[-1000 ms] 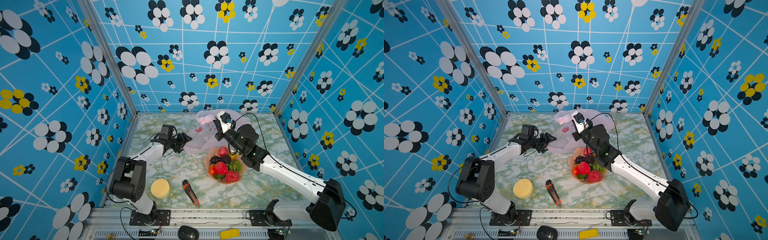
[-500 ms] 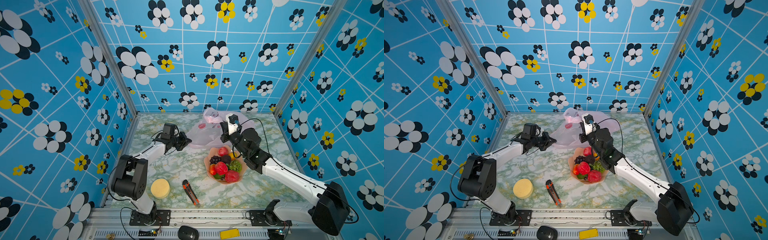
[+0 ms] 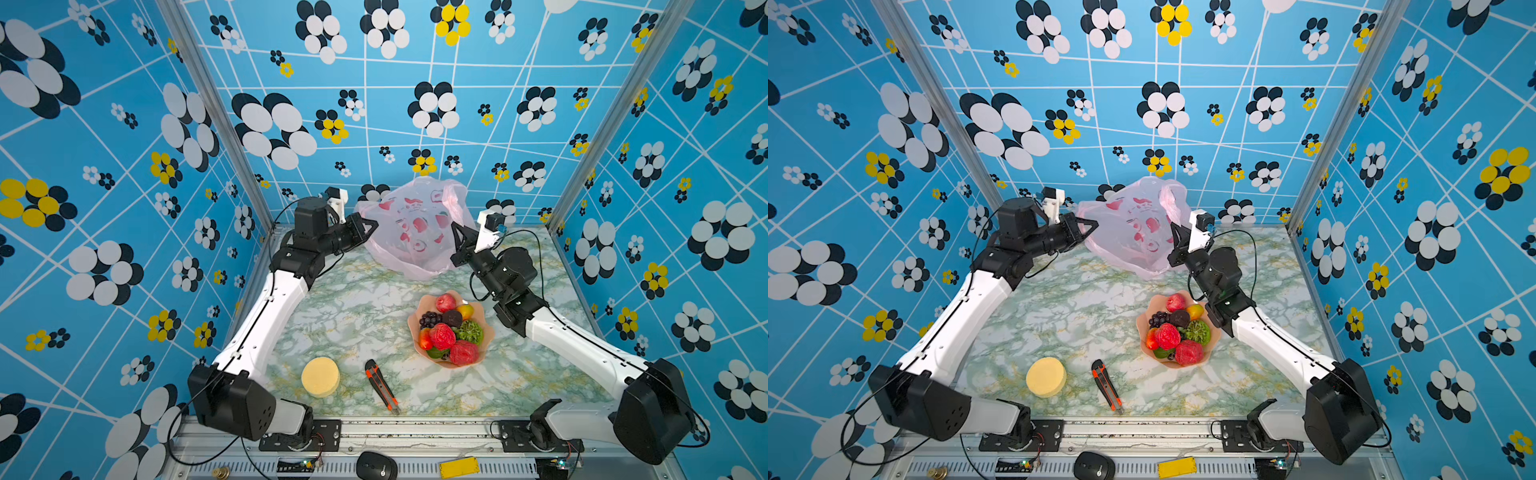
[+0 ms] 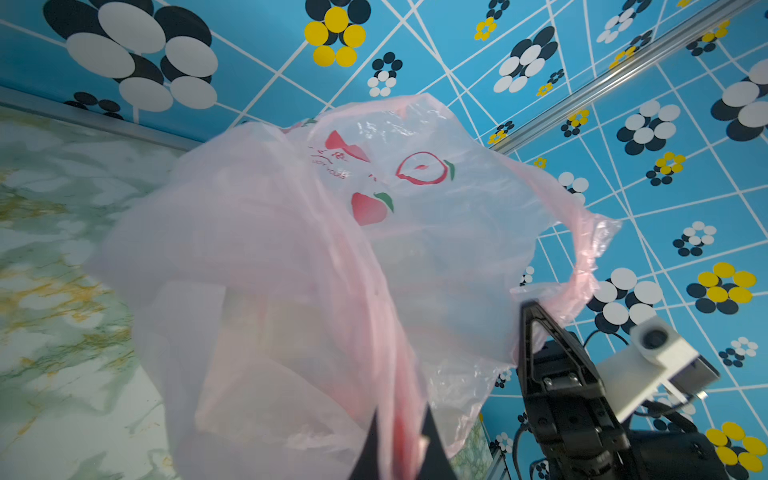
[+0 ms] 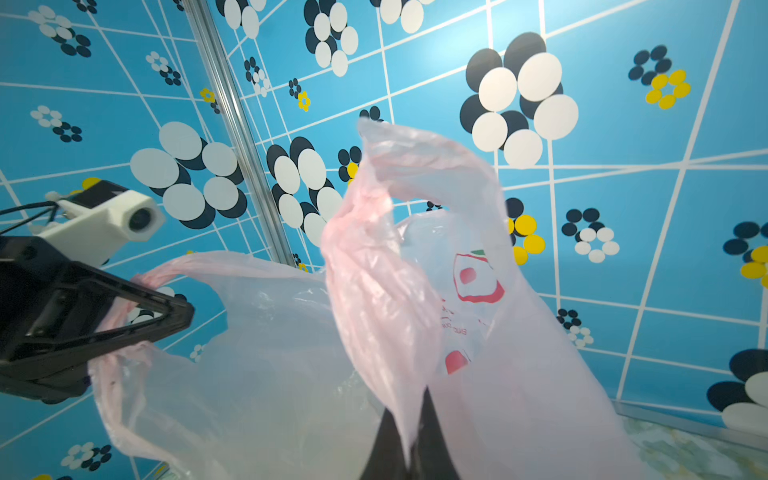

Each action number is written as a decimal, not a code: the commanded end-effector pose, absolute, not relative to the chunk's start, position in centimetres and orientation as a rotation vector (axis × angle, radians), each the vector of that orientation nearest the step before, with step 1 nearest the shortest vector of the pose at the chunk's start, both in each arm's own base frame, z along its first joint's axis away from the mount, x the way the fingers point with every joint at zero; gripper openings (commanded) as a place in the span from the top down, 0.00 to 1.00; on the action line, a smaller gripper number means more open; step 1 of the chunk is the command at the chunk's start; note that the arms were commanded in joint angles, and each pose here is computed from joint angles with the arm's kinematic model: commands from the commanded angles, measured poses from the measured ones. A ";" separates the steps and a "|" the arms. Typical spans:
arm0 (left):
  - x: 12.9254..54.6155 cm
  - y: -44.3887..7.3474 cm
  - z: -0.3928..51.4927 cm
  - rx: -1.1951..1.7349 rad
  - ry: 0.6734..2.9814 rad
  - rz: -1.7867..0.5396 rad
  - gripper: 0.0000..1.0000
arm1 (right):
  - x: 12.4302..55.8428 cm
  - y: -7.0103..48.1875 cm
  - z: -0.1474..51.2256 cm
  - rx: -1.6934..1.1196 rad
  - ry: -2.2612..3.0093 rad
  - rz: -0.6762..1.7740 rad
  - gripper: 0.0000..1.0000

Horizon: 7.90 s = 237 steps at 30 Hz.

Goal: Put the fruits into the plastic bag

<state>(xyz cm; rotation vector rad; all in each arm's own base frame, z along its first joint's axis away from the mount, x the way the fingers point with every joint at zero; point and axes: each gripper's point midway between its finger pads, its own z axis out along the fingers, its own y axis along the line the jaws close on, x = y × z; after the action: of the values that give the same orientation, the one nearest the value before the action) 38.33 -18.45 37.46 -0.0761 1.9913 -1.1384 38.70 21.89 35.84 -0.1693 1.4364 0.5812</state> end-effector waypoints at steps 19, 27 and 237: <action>32.4 -21.3 30.3 0.039 2.166 -1.210 1.00 | 29.2 17.1 31.0 -0.333 1.952 0.453 0.20; 32.2 -21.6 30.0 0.048 2.173 -1.210 1.00 | 33.0 20.5 32.3 -0.475 1.985 0.349 0.18; 26.7 -22.8 23.2 0.027 2.303 -0.947 1.00 | 23.6 24.0 11.8 -0.519 2.710 0.275 0.16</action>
<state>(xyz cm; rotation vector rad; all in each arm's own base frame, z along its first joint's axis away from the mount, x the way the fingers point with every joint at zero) 27.06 -22.89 23.41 0.0203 2.3063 -0.9410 22.91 23.26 11.42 -0.5487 2.7273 0.2694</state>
